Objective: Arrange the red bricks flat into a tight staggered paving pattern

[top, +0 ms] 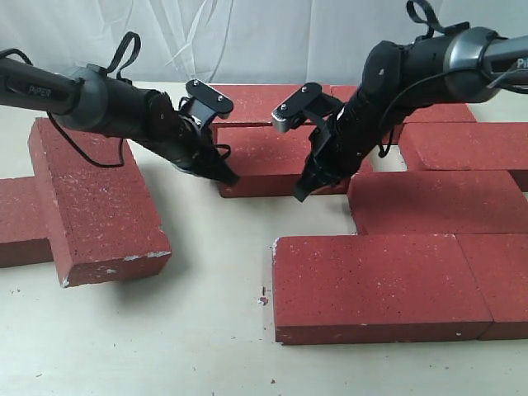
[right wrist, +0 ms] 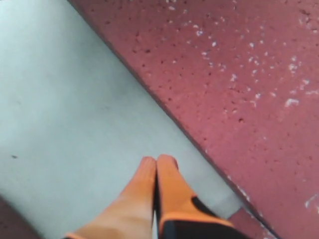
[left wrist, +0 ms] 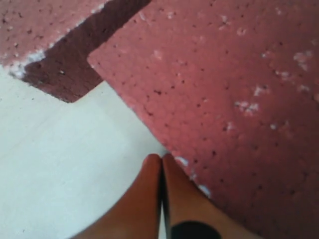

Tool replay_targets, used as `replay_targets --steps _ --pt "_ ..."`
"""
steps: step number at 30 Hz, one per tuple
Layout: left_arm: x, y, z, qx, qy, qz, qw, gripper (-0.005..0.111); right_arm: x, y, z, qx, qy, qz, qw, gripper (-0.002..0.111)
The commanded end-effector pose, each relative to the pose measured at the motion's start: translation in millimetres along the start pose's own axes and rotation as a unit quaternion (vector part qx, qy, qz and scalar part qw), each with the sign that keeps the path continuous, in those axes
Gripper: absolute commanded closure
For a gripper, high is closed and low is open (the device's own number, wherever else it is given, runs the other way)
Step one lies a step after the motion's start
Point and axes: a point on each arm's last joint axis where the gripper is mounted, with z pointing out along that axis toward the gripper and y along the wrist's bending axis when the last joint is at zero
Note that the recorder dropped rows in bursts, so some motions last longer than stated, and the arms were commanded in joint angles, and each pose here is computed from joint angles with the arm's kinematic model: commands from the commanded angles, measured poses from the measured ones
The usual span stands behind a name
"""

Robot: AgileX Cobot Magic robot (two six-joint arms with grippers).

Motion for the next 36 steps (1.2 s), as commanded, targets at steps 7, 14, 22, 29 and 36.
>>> replay_targets --steps 7,14,22,29,36 --pt "1 16.2 -18 0.003 0.034 -0.002 0.999 0.107 1 14 -58 -0.023 0.025 -0.014 0.999 0.109" --pt "-2 14.9 -27 0.014 0.041 -0.040 0.998 0.107 16 19 -87 0.031 0.014 -0.034 0.999 0.109" --pt "-6 10.1 -6 0.044 0.071 -0.090 0.992 0.107 29 15 -100 0.090 -0.001 -0.036 0.995 0.109" --pt "-14 -1.4 1 0.051 0.044 -0.107 0.992 0.107 59 -28 -104 0.125 -0.020 0.047 0.991 0.109" --pt "-25 -10.9 12 0.063 0.032 -0.116 0.991 0.107 76 -52 -113 0.129 -0.041 0.124 0.983 0.109"
